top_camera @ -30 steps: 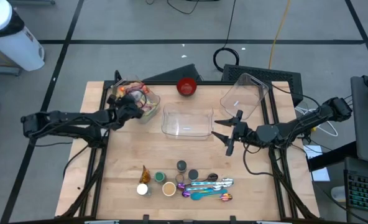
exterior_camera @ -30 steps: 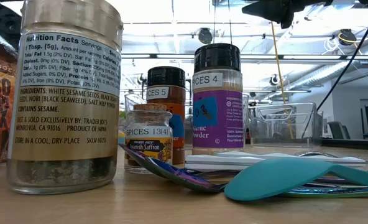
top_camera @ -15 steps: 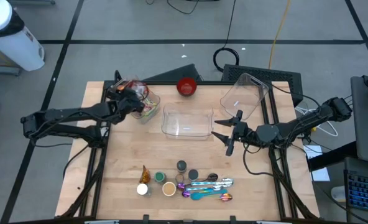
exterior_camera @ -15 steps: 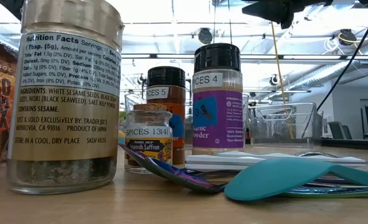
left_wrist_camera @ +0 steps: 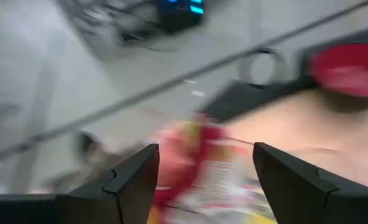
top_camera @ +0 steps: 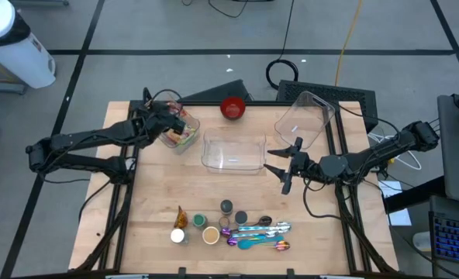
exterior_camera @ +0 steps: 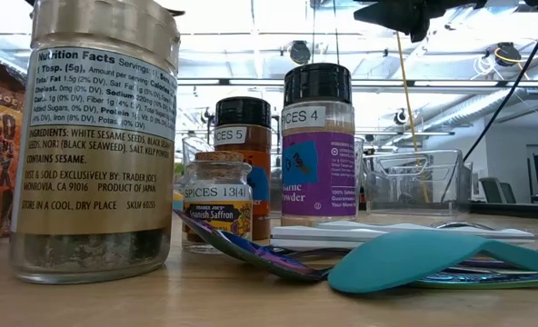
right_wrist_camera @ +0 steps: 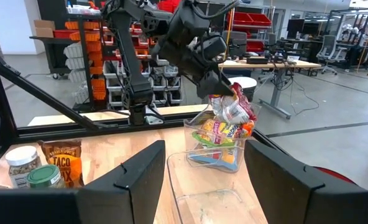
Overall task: Pick & Place Food Item
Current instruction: Put the red noodle pack into the left transparent bin
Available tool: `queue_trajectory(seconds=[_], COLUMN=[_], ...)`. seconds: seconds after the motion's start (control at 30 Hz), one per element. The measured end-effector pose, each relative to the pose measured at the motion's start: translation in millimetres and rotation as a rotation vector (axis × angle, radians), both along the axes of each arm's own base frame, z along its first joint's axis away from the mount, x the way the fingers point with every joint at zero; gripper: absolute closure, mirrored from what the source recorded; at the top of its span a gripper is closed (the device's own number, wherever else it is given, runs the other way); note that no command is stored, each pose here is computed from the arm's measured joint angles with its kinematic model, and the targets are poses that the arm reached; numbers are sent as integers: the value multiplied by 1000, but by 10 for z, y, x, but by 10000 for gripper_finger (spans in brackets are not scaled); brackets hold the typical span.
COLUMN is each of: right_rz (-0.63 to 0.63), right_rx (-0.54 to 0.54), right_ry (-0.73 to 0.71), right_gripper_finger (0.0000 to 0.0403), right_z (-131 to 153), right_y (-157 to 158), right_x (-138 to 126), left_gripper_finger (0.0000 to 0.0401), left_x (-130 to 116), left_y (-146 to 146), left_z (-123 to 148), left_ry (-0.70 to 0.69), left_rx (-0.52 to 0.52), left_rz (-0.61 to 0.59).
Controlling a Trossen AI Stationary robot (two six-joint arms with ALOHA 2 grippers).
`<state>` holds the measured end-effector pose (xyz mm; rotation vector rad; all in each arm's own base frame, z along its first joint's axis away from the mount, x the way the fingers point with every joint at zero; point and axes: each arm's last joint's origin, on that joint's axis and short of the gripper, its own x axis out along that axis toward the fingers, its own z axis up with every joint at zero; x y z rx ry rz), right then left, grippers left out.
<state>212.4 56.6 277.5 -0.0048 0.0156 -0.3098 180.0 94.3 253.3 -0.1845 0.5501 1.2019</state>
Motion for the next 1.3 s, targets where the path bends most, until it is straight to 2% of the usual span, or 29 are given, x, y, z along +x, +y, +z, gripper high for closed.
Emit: queue_trajectory(seconds=[0.07,0.13,0.23,0.37,0.53,0.73,1.07,1.17,1.3], right_rz=[0,0,0,1,1,1,1,1,0], right_rx=[0,0,3,3,2,1,5,5,1], right_ry=[0,0,-1,-1,-1,-1,-5,-5,-4], right_gripper_finger=[190,190,190,190,190,190,190,190,190], right_z=[0,0,0,0,0,0,4,4,4], right_y=[0,0,0,1,1,1,1,1,1], right_x=[0,0,0,0,0,0,0,0,0], left_gripper_finger=[135,135,135,135,135,135,135,135,135], left_x=[47,87,96,52,-113,-246,-228,-222,-249], left_y=[-2,16,88,196,270,333,355,351,300], left_z=[-21,-75,-177,-316,-395,-422,-432,-417,-297], left_ry=[-39,-15,36,109,199,254,217,244,205], left_rx=[-51,-60,-45,-87,-90,-119,-184,-178,-138], left_rz=[-52,-46,39,121,293,375,324,284,235])
